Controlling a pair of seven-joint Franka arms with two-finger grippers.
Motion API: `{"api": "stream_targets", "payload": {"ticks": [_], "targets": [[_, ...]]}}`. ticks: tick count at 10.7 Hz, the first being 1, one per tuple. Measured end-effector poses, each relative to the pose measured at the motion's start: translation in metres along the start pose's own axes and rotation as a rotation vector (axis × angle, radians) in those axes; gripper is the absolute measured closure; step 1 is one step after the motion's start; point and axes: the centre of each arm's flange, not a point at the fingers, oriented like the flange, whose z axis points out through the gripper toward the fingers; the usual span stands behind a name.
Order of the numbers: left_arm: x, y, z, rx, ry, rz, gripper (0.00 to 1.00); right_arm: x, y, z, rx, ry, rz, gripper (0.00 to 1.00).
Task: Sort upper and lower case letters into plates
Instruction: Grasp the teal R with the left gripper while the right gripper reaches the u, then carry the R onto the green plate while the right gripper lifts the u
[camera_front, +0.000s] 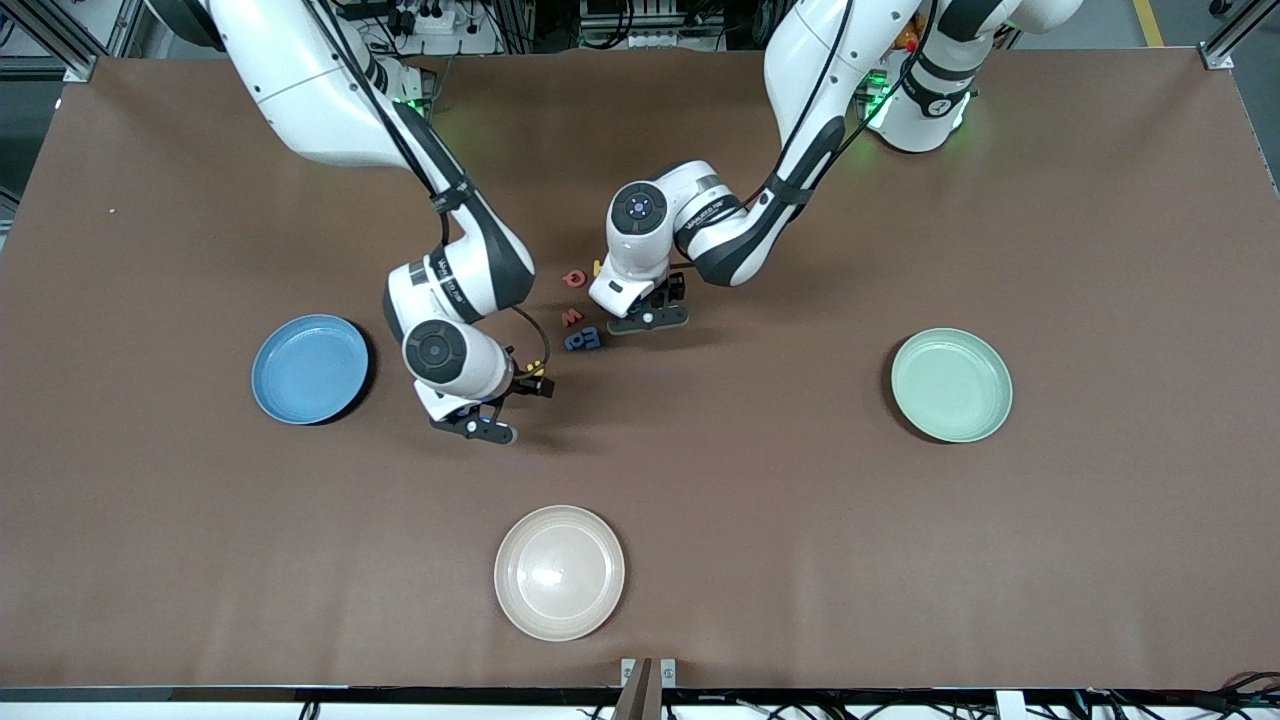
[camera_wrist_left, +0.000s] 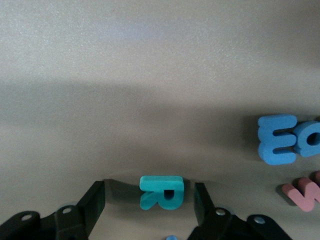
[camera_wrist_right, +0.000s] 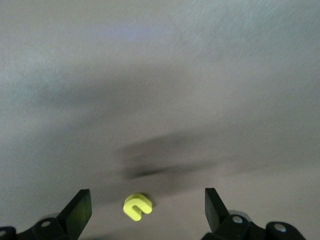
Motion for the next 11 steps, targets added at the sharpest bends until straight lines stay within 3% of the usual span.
{"api": "stream_targets", "payload": {"ticks": [4,6,8,11], "targets": [[0.0,0.0,0.001,0.002,0.001,0.002,0.3,-0.014,-0.005,0.024,-0.003,0.002,0.008,0.0],[0.0,0.001,-0.002,-0.001,0.005,0.004,0.51,-0.024,-0.006,0.039,0.011,0.018,0.002,0.0],[0.001,0.0,-0.004,-0.001,0.007,0.003,0.62,-0.026,-0.007,0.04,0.015,0.019,0.003,0.0],[0.042,-0.019,-0.016,0.003,0.059,-0.015,0.62,-0.026,-0.007,0.04,0.016,0.018,0.016,0.0]]}}
